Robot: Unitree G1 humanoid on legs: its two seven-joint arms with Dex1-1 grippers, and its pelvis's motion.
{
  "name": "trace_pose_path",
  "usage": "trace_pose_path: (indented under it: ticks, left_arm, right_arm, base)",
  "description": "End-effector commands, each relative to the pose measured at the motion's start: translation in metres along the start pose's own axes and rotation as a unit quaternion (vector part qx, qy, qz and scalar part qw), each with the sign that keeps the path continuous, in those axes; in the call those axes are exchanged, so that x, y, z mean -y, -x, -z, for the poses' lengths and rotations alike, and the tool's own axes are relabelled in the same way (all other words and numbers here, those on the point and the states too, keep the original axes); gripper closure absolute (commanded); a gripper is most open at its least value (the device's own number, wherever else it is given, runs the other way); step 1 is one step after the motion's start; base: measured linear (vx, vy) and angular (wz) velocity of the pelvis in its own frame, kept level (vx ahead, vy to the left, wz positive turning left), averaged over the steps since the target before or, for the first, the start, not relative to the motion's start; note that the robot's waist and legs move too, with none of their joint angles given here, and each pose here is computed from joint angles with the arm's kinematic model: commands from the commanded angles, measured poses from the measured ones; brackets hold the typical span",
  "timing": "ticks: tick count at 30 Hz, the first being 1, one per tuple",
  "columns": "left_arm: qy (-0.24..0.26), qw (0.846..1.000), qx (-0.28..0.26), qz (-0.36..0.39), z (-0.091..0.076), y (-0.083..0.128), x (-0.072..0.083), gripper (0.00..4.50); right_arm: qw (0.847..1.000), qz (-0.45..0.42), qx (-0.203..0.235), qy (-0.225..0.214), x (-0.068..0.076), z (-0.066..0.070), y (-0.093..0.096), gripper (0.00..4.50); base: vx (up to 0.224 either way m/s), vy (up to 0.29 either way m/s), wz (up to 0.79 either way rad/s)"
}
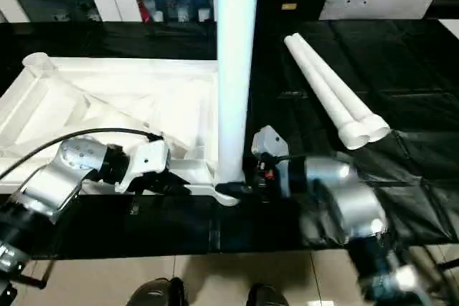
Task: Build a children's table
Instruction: Rotate leg to tighten
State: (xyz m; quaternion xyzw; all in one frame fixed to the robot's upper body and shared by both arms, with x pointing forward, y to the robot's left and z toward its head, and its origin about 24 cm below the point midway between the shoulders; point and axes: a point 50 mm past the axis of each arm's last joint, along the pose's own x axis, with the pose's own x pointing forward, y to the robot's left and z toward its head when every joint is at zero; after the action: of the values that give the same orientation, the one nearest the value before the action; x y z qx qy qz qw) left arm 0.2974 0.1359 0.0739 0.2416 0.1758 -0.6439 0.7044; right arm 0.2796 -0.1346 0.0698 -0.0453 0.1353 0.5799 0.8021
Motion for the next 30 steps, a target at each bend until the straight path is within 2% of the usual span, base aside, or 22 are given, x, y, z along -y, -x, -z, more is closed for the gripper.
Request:
trace_pose_path:
  ticks: [1, 2, 4, 6, 9, 12, 14, 15, 19, 21, 23, 26, 28, 30]
  left_arm:
    - [0.013, 0.998, 0.041, -0.042, -0.017, -0.016, -0.003, 4.5]
    - [0.013, 0.998, 0.041, -0.042, -0.017, -0.016, -0.003, 4.5]
    - [0.051, 0.991, 0.067, -0.107, -0.031, -0.034, -0.007, 4.5]
    - [0.062, 0.987, 0.071, -0.127, -0.035, -0.039, -0.009, 4.5]
    - [0.096, 0.975, 0.08, -0.185, -0.045, -0.051, -0.016, 4.5]
    - [0.118, 0.959, 0.083, -0.244, -0.057, -0.059, -0.023, 4.5]
    - [0.125, 0.954, 0.089, -0.256, -0.064, -0.064, -0.023, 4.5]
    - [0.124, 0.955, 0.091, -0.254, -0.066, -0.066, -0.022, 4.5]
    - [0.11, 0.961, 0.078, -0.241, -0.063, -0.065, -0.016, 4.5]
    - [0.106, 0.965, 0.067, -0.231, -0.056, -0.061, -0.014, 4.5]
    - [0.105, 0.966, 0.062, -0.229, -0.053, -0.059, -0.014, 4.5]
    - [0.097, 0.971, 0.051, -0.212, -0.044, -0.052, -0.011, 4.5]
    - [0.082, 0.977, 0.044, -0.192, -0.037, -0.045, -0.009, 4.5]
    - [0.076, 0.979, 0.042, -0.185, -0.034, -0.042, -0.009, 4.5]
  right_arm:
    - [0.998, 0.018, 0.012, -0.055, -0.013, 0.009, -0.025, 1.83]
    - [0.998, 0.018, 0.012, -0.055, -0.013, 0.009, -0.025, 1.83]
    - [0.989, 0.096, 0.038, -0.102, -0.02, 0.007, -0.052, 1.83]
    - [0.986, 0.119, 0.043, -0.111, -0.02, 0.006, -0.059, 1.83]
    - [0.966, 0.193, 0.055, -0.164, -0.017, 0.003, -0.077, 1.83]
    - [0.946, 0.259, 0.048, -0.187, -0.011, 0.002, -0.091, 1.83]
    - [0.932, 0.293, 0.049, -0.206, -0.007, 0.0, -0.095, 1.83]
    - [0.928, 0.298, 0.06, -0.215, -0.006, -0.002, -0.096, 1.48]
    - [0.923, 0.315, 0.069, -0.207, -0.002, -0.004, -0.093, 0.94]
    - [0.929, 0.318, 0.063, -0.176, 0.0, -0.002, -0.088, 0.84]
    - [0.93, 0.32, 0.063, -0.167, 0.001, -0.002, -0.085, 0.6]
    - [0.936, 0.319, 0.071, -0.128, 0.004, -0.003, -0.073, 0.38]
    - [0.946, 0.298, 0.088, -0.096, 0.006, -0.005, -0.058, 0.19]
    - [0.949, 0.287, 0.094, -0.085, 0.007, -0.006, -0.05, 0.04]
  base:
    - [0.0, 0.0, 0.0]
    - [0.0, 0.0, 0.0]
    - [0.0, 0.0, 0.0]
    - [0.0, 0.0, 0.0]
    - [0.0, 0.0, 0.0]
    - [0.0, 0.0, 0.0]
    - [0.0, 0.0, 0.0]
    - [-0.076, 0.064, -0.08]
    - [-0.025, -0.034, 0.1]
    - [0.086, -0.067, -0.15]
    - [0.062, -0.009, -0.23]
    - [0.0, 0.0, 0.0]
    - [0.0, 0.0, 0.0]
    - [0.0, 0.0, 0.0]
